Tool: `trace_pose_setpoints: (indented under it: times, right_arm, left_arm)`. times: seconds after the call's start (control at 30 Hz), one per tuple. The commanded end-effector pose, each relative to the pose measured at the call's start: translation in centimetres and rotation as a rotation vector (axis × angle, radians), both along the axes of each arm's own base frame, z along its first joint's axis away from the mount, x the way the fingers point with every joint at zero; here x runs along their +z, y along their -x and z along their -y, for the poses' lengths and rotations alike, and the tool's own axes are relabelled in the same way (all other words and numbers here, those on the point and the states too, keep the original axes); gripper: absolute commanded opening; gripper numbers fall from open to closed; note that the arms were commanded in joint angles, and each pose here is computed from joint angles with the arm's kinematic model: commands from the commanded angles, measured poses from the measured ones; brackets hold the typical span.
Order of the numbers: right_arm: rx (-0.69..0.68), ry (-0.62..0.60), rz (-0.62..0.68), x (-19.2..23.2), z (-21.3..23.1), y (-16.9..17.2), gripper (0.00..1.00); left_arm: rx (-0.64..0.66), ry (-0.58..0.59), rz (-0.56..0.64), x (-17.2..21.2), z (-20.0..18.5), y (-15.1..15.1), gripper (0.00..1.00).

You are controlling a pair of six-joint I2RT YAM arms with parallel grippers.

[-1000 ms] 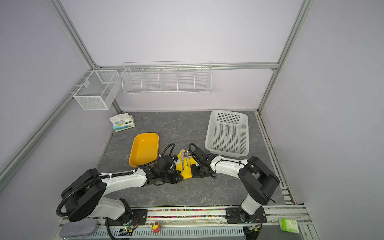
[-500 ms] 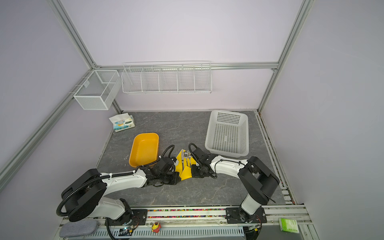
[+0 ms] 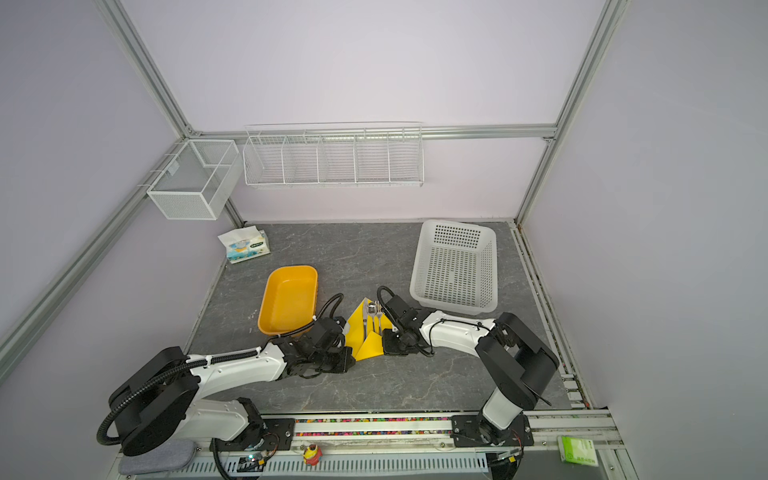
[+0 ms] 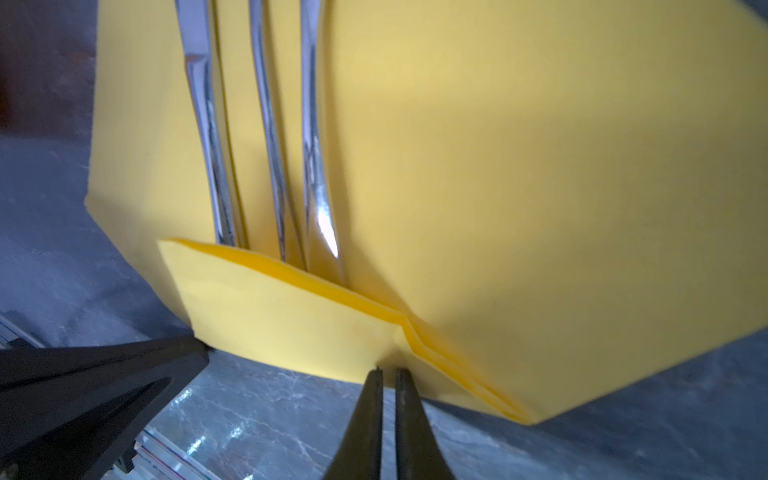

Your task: Place the utensils on the paper napkin and roll it up

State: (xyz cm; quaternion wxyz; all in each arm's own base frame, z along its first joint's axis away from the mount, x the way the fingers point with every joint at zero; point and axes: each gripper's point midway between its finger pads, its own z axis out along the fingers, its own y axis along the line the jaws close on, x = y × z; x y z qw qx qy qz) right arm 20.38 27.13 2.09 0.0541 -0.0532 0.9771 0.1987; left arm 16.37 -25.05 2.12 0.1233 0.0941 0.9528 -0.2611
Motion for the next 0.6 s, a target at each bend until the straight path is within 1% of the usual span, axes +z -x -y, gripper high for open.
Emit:
trace_pose_setpoints:
  times: [0.0,0.03,0.17,0.3,0.37,0.43,0.57]
  right_arm:
    - [-0.006,0.038,-0.010,-0.4,0.5,0.1,0.12]
    - [-0.005,0.037,-0.009,-0.3,0.5,0.0,0.12]
    - [-0.005,0.041,-0.008,-0.3,0.5,0.1,0.12]
    - [-0.009,0.035,-0.004,-0.2,0.4,0.0,0.12]
    - [-0.008,0.035,-0.005,-0.2,0.4,0.0,0.12]
    - [-0.008,0.036,-0.004,-0.2,0.4,-0.1,0.12]
    - [-0.008,0.033,-0.003,-0.1,0.3,-0.1,0.12]
  left_arm:
    - [0.033,-0.072,-0.035,-1.1,-1.8,0.8,0.01]
    - [0.024,-0.051,-0.030,-0.7,-1.4,0.7,0.02]
    - [-0.039,0.103,0.015,2.2,1.1,0.5,0.03]
    - [-0.075,0.184,0.055,4.1,2.6,0.1,0.05]
    - [-0.087,0.192,0.056,4.3,3.1,-0.1,0.05]
    - [-0.084,0.174,0.054,4.1,3.3,-0.5,0.05]
    - [-0.026,0.080,0.039,1.9,2.5,-1.4,0.06]
